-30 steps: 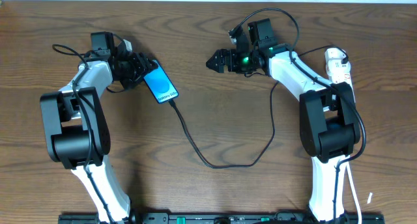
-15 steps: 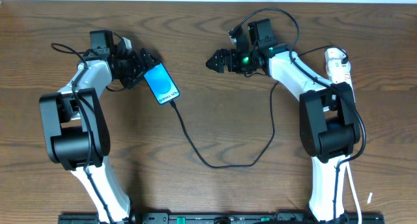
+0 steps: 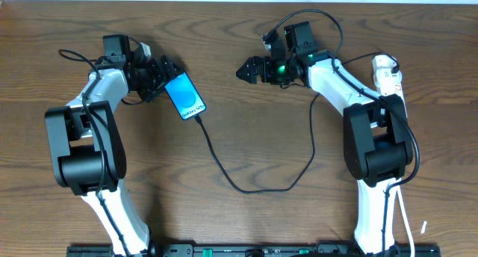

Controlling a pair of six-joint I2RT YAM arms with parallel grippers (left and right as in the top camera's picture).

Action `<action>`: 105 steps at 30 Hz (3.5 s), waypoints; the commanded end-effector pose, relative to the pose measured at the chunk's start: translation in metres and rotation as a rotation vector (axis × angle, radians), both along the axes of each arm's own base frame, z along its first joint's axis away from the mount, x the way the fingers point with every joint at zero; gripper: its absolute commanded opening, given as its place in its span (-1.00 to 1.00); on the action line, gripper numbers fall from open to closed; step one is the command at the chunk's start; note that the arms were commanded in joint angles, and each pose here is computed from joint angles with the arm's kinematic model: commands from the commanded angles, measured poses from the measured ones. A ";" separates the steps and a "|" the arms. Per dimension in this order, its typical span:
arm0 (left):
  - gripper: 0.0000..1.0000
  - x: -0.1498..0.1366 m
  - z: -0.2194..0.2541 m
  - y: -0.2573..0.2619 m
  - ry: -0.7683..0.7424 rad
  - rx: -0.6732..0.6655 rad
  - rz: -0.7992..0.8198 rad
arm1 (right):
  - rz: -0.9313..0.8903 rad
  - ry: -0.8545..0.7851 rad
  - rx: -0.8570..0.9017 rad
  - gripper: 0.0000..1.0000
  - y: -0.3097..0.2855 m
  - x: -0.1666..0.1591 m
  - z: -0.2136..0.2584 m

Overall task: Plug charger to phone and switch on socket
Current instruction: 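Lay the phone flat on the table with the left gripper, then move the right gripper over the white power strip's switch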

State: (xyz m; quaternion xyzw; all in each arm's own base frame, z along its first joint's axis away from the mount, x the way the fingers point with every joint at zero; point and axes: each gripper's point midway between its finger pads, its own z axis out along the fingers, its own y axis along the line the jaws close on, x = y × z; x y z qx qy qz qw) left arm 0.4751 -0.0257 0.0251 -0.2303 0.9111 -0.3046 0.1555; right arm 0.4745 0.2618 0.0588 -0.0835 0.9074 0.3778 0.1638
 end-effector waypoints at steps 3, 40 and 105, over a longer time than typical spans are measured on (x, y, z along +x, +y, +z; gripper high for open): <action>0.76 -0.016 -0.021 0.013 0.070 0.073 0.023 | -0.010 -0.014 -0.020 0.99 -0.006 0.006 -0.003; 0.77 -0.053 0.134 -0.052 -0.319 0.347 -0.404 | -0.035 -0.010 -0.040 0.99 -0.010 0.008 -0.005; 0.77 -0.049 0.135 -0.061 -0.366 0.410 -0.460 | -0.818 0.020 -0.518 0.98 -0.422 -0.012 0.086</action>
